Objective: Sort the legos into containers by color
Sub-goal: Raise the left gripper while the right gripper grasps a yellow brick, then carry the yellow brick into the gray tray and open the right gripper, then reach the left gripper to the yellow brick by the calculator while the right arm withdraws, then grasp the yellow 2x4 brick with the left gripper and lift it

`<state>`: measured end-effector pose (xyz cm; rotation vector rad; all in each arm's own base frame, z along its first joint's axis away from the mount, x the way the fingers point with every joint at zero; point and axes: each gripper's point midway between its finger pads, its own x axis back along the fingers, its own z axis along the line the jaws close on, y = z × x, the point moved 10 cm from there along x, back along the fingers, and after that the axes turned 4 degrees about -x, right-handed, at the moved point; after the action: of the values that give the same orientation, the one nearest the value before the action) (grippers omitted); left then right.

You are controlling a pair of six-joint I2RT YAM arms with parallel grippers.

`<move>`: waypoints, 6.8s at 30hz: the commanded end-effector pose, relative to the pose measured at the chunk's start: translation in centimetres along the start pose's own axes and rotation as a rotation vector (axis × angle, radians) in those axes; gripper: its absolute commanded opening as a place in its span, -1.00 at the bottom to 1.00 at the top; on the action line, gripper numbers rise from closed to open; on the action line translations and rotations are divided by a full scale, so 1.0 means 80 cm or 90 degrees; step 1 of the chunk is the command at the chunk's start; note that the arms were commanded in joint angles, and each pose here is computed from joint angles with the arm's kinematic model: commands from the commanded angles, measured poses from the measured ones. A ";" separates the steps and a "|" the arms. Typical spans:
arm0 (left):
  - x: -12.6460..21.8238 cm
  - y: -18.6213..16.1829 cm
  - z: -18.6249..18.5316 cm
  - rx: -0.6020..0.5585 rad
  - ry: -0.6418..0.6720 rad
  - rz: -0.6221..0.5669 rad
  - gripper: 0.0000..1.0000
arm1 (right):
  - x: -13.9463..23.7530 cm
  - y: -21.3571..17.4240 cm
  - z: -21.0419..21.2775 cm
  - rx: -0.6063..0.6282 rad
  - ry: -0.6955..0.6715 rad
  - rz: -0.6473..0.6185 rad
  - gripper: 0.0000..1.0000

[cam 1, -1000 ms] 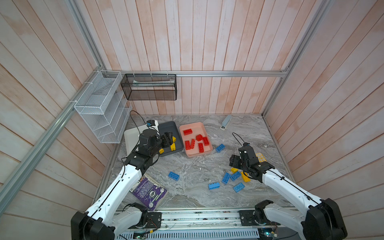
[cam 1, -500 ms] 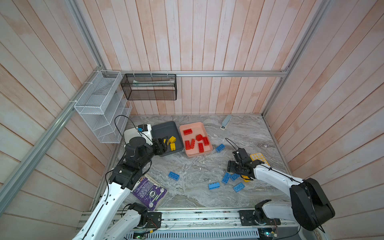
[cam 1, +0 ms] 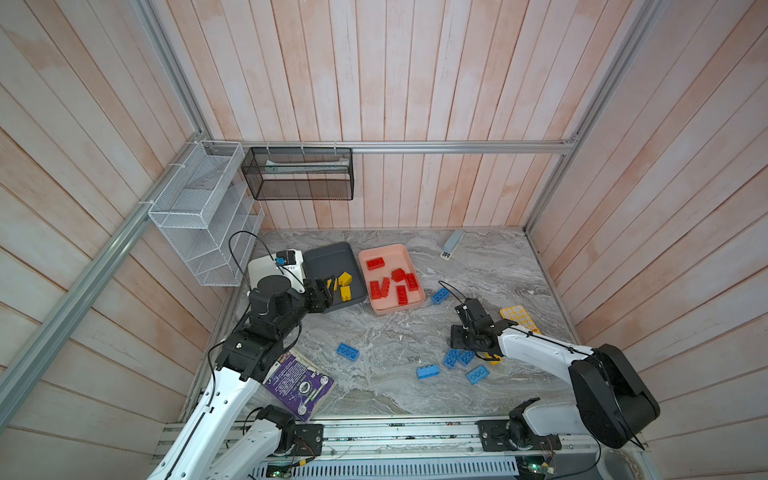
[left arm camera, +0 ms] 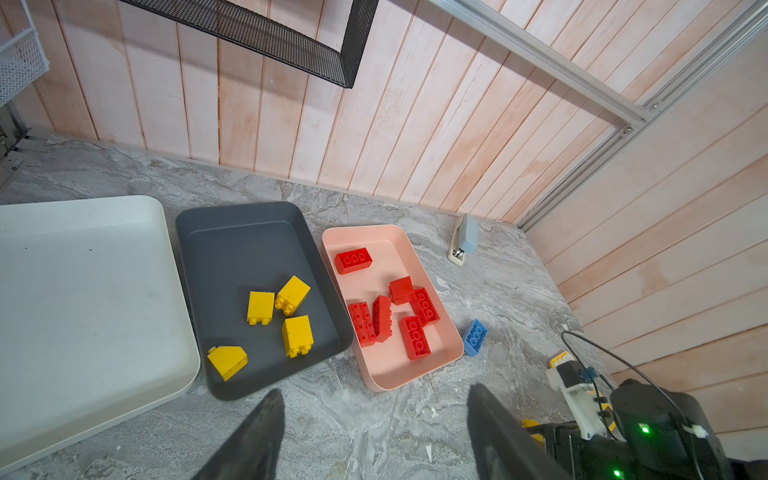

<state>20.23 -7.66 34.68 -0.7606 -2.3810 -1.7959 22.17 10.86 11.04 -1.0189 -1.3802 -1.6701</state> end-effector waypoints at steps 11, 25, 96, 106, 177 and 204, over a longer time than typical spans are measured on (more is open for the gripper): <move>-0.001 -0.010 0.006 -0.013 0.018 0.009 0.43 | -0.012 0.003 0.006 0.027 -0.019 0.020 -0.13; 0.017 -0.001 0.005 -0.022 0.025 -0.020 0.43 | 0.031 0.048 0.055 0.079 0.100 -0.020 -0.19; -0.051 -0.126 -0.112 -0.192 -0.170 0.189 0.48 | 0.106 0.226 0.257 0.171 0.473 -0.149 0.40; -0.126 -0.196 -0.253 -0.329 -0.283 0.259 0.60 | 0.184 0.242 0.108 0.032 0.454 -0.242 0.61; -0.280 -0.359 -0.429 -0.578 -0.353 0.274 0.20 | 0.280 0.203 0.027 -0.012 0.500 -0.356 0.92; -0.232 -0.234 -0.289 -0.478 -0.194 0.234 0.17 | 0.203 0.206 0.018 -0.067 0.428 -0.320 0.92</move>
<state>22.45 -40.69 17.60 -1.6012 -1.3786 -2.5467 29.68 9.10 33.71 -0.0642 -1.1320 -2.1752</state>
